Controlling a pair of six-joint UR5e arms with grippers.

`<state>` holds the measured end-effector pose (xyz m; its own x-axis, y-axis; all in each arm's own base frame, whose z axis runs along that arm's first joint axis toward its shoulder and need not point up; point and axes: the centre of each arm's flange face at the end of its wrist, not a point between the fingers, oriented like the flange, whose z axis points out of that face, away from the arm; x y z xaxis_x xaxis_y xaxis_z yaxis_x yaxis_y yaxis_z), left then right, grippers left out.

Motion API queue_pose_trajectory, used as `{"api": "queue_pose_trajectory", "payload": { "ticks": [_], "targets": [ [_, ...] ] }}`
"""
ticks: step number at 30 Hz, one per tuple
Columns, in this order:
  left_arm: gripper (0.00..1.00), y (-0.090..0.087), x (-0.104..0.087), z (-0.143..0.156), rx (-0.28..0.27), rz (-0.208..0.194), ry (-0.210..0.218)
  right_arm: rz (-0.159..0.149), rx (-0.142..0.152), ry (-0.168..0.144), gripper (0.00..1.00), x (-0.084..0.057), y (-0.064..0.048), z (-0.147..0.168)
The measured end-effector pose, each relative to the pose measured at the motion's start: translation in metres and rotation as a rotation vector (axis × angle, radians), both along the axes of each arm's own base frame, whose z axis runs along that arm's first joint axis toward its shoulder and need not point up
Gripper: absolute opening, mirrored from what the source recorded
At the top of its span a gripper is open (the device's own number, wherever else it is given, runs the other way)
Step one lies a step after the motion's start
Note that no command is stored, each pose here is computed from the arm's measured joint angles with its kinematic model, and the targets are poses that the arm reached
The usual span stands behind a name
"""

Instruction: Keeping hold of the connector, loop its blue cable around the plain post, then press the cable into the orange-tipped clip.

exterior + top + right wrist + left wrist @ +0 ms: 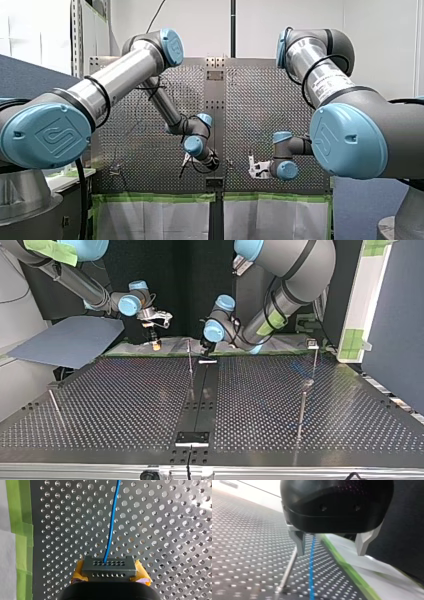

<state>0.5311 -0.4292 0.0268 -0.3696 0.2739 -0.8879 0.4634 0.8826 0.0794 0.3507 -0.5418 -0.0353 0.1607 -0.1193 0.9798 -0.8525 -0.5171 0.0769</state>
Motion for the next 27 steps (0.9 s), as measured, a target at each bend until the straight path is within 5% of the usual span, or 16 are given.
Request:
{"api": "queue_pose_trajectory", "payload": {
  "ticks": [12, 22, 27],
  "targets": [
    [1.00, -0.003, -0.029, 0.024, -0.107, -0.015, -0.044, 0.001, 0.002, -0.002, 0.00, 0.000, 0.000, 0.000],
    [1.00, 0.003, -0.070, 0.000, -0.069, -0.010, 0.038, 0.000, 0.003, -0.006, 0.00, 0.000, 0.000, 0.000],
    [1.00, -0.004, -0.080, -0.001, -0.066, -0.005, 0.045, 0.000, 0.003, -0.007, 0.00, 0.000, 0.000, 0.000]
  ]
}}
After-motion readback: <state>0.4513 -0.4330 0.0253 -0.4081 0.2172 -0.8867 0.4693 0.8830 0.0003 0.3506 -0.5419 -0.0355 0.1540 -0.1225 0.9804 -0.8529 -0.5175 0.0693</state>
